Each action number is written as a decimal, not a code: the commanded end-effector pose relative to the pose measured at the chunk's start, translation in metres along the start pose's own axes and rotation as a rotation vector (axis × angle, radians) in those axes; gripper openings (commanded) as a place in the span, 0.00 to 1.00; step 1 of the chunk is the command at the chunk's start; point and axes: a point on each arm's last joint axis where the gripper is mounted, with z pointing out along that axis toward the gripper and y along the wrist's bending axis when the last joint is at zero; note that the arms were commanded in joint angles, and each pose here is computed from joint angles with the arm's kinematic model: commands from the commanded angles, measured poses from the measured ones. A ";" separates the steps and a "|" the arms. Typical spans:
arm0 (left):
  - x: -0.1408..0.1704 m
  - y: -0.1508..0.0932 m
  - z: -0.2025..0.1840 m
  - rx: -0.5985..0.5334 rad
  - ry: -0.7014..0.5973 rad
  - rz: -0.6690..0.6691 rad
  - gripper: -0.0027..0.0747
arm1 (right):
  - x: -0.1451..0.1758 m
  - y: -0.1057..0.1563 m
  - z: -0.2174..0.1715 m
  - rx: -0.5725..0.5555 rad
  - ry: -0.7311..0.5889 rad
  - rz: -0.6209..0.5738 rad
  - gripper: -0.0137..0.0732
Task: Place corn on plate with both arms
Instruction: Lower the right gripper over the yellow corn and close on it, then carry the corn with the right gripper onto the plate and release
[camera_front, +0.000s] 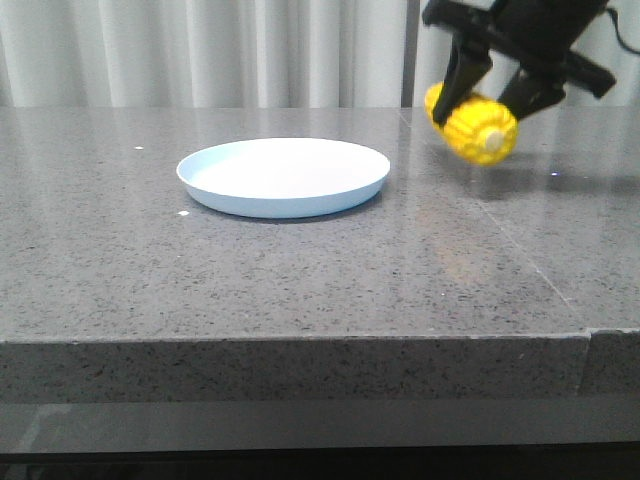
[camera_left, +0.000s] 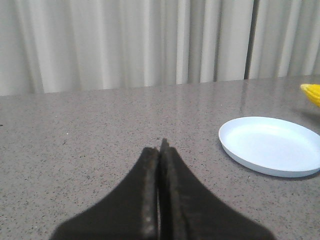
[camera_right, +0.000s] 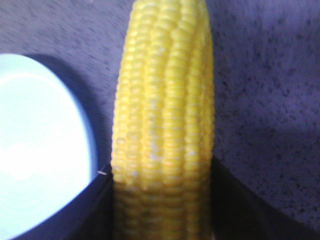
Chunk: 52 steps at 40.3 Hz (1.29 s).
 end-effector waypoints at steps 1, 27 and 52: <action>-0.015 -0.001 -0.002 0.012 -0.096 0.003 0.01 | -0.012 0.034 -0.046 -0.083 -0.172 -0.054 0.29; -0.015 -0.001 -0.002 0.012 -0.096 0.003 0.01 | 0.028 0.113 0.036 -0.277 -0.101 -0.014 0.35; -0.015 -0.001 -0.002 0.012 -0.096 0.003 0.01 | 0.012 0.104 -0.013 -0.267 -0.180 -0.062 0.85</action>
